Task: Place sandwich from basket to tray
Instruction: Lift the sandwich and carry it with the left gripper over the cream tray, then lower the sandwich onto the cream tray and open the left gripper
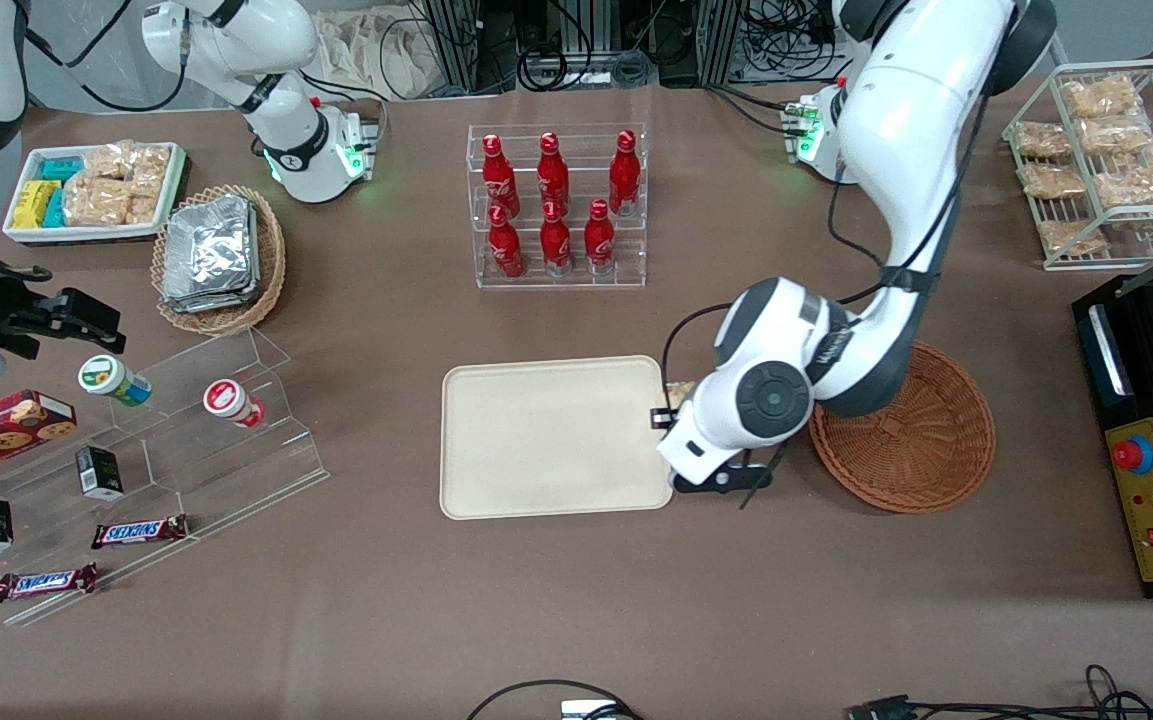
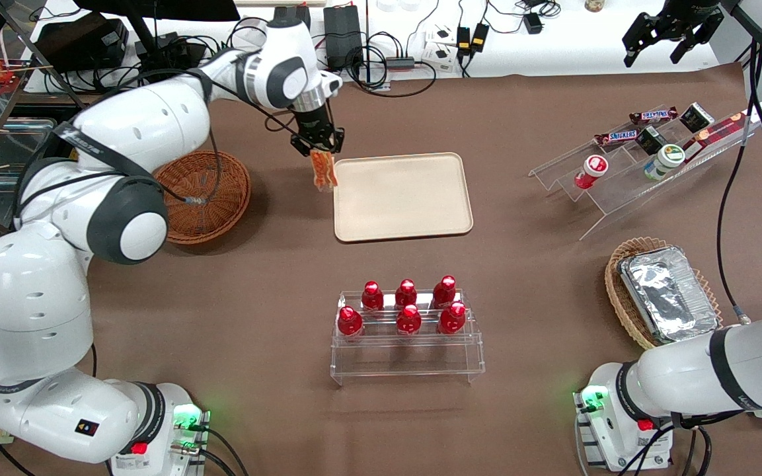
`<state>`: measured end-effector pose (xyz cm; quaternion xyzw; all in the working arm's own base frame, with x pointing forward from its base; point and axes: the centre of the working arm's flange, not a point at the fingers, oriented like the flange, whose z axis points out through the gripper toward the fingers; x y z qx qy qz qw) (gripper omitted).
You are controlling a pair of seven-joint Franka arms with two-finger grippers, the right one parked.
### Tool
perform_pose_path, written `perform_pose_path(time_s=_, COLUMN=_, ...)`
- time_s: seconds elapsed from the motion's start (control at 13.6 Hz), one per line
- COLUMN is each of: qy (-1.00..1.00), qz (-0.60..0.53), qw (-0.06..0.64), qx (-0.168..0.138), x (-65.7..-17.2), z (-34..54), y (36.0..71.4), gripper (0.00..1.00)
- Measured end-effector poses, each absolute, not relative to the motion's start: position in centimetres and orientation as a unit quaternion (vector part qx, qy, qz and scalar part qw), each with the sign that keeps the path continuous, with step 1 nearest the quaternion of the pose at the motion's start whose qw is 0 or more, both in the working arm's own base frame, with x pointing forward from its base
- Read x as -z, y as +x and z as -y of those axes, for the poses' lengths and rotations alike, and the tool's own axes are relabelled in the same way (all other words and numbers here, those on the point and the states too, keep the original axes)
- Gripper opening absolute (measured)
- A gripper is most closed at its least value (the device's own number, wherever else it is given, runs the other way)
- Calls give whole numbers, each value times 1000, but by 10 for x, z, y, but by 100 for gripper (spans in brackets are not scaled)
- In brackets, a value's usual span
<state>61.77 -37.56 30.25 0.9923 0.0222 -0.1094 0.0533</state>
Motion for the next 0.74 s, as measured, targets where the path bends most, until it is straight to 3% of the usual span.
perform_pose_path(time_s=0.37, qy=993, qz=-19, qw=56, qx=105, x=-242, z=423, y=596, gripper=21)
perform_pose_path(time_s=0.74, qy=994, qz=-11, qw=41, qx=104, x=-228, z=427, y=592, gripper=21)
